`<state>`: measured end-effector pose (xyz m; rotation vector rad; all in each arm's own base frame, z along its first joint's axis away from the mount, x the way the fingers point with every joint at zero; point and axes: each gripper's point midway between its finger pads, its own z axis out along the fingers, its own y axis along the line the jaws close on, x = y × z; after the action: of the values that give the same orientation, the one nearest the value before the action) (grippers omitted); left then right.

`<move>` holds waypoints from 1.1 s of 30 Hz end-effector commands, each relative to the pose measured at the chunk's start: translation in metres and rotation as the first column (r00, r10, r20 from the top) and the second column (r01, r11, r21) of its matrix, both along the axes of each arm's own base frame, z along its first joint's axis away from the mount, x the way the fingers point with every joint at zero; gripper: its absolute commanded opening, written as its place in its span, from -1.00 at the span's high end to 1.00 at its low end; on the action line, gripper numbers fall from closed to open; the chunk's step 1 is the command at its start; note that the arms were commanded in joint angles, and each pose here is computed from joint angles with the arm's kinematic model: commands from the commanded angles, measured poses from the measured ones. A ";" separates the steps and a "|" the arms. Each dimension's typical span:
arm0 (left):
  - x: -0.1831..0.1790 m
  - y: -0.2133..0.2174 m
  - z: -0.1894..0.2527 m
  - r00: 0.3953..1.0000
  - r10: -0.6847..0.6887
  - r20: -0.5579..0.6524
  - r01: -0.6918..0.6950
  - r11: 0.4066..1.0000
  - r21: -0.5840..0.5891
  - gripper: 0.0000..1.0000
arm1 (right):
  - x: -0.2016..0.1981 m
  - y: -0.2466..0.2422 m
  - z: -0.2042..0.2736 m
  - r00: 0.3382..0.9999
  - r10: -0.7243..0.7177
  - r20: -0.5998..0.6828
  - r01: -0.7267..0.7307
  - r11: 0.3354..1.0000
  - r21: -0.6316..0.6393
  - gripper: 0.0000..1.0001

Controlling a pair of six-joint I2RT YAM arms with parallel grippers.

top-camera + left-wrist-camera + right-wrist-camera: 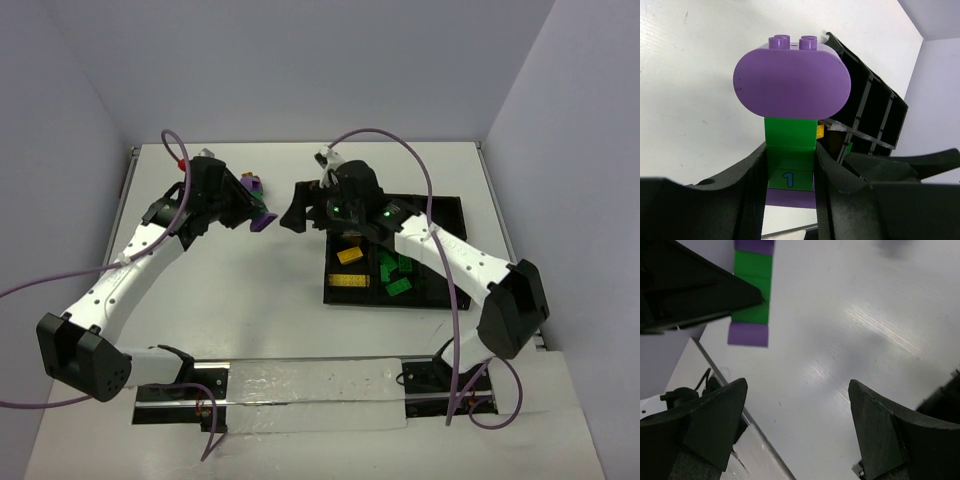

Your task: Sort the legos into containers by color

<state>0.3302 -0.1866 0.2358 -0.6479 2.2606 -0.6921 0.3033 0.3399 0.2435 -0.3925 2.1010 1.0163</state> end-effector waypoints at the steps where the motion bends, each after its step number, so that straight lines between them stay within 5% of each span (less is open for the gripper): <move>1: 0.012 -0.008 0.031 0.997 0.000 0.077 0.003 0.999 -0.037 1.00 | 0.004 0.030 0.034 0.995 0.077 0.071 -0.083 0.993 0.087 -0.79; 16: 0.012 -0.009 0.027 0.997 -0.006 0.073 0.008 1.000 -0.028 1.00 | 0.005 0.063 0.037 0.987 0.150 0.051 -0.156 0.973 0.170 -0.55; 28: 0.010 -0.014 0.025 0.997 -0.027 0.073 0.029 0.999 -0.033 1.00 | 0.009 0.077 0.032 0.988 0.152 0.020 -0.153 0.962 0.228 0.00; 31: 0.009 -0.014 0.025 0.997 -0.027 0.073 0.029 0.999 -0.033 1.00 | 0.009 0.076 0.027 0.990 0.144 0.002 -0.141 0.961 0.238 0.28; 33: 0.009 -0.013 0.025 0.997 -0.024 0.075 0.027 0.999 -0.028 1.00 | 0.007 0.073 0.028 0.991 0.137 0.002 -0.134 0.961 0.243 0.73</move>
<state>0.3335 -0.1914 0.2382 -0.6389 2.2590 -0.6916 0.3139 0.4058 0.2466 -0.4003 2.0572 1.2735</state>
